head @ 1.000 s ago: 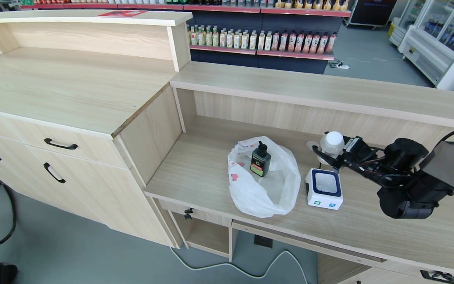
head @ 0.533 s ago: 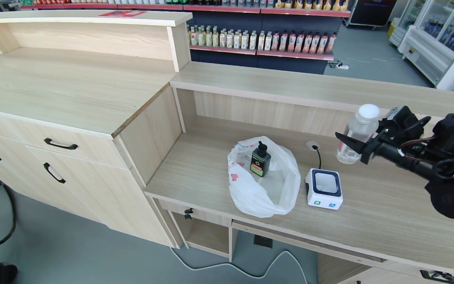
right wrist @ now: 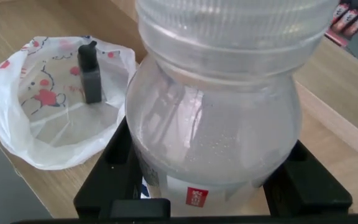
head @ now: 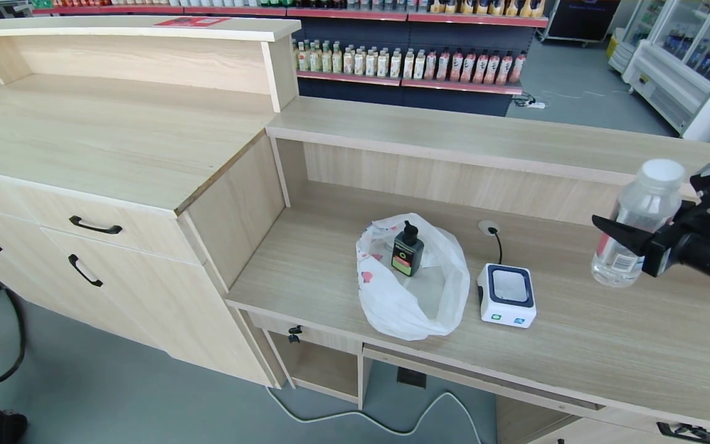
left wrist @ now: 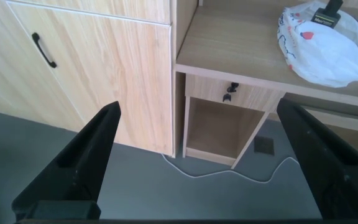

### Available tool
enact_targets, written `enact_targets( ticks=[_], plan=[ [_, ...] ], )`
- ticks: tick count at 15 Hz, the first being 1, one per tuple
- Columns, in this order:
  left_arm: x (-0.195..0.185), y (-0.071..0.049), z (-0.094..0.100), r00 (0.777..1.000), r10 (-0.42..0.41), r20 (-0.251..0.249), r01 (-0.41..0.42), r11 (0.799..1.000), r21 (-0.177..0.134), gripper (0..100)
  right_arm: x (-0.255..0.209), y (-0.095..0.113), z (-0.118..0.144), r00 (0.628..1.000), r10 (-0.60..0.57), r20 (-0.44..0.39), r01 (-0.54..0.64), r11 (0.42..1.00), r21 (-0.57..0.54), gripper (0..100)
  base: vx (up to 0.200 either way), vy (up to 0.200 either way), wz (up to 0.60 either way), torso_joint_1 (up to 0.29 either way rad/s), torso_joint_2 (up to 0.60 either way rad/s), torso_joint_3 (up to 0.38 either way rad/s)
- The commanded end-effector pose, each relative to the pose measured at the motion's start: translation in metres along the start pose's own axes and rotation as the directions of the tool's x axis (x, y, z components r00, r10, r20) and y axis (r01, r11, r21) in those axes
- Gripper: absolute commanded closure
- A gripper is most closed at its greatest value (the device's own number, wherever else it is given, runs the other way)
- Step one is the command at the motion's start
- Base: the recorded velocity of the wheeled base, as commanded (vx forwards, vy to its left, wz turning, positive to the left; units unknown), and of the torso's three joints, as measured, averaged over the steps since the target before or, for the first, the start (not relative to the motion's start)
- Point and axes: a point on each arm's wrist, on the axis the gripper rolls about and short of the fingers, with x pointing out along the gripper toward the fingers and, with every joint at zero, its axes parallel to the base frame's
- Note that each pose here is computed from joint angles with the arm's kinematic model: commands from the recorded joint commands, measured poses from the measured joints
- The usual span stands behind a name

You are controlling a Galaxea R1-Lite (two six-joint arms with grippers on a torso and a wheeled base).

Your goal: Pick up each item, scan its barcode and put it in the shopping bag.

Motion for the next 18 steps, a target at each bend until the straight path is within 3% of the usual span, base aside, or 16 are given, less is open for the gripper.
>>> enact_targets(
  ticks=[1, 4, 10, 12, 16, 18],
  plan=[
    [0.000, 0.000, 0.000, 1.000, -0.001, 0.001, 0.001, 1.000, 0.000, 0, -0.016, -0.001, 0.009, 0.999, -0.030, 0.010, 0.031, 0.999, -0.014, 100, 0.000, 0.000, 0.00, 0.000, 0.00, 0.000],
    [0.000, 0.000, 0.000, 1.000, -0.001, 0.001, 0.001, 1.000, 0.000, 0, -0.036, 0.005, 0.004, 0.998, -0.053, -0.027, 0.053, 0.999, -0.003, 100, 0.000, 0.000, 0.00, 0.000, 0.00, 0.000],
    [0.000, 0.000, 0.000, 1.000, 0.001, 0.001, -0.001, 1.000, 0.000, 0, -0.034, 0.002, 0.005, 0.998, -0.061, -0.014, 0.061, 0.998, 0.001, 100, 0.000, 0.000, 0.60, -0.004, 0.00, 0.004],
    [0.000, 0.000, 0.000, 1.000, -0.001, 0.001, 0.001, 1.000, 0.001, 0, -0.031, -0.001, 0.002, 0.998, -0.069, -0.016, 0.069, 0.998, 0.006, 100, 0.000, 0.000, 0.00, 0.000, 0.00, 0.000],
    [0.000, 0.000, 0.000, 1.000, -0.001, 0.001, 0.001, 1.000, 0.000, 0, -0.008, -0.009, -0.009, 0.998, -0.058, -0.011, 0.059, 0.991, 0.122, 100, 0.000, 0.000, 0.00, 0.000, 0.00, 0.000],
    [0.000, 0.000, 0.000, 1.000, -0.001, 0.003, 0.001, 1.000, 0.001, 0, 0.015, 0.002, -0.028, 1.000, 0.000, -0.013, 0.003, 0.981, 0.193, 100, 0.000, 0.000, 0.00, 0.000, 0.00, 0.000]
  ],
)
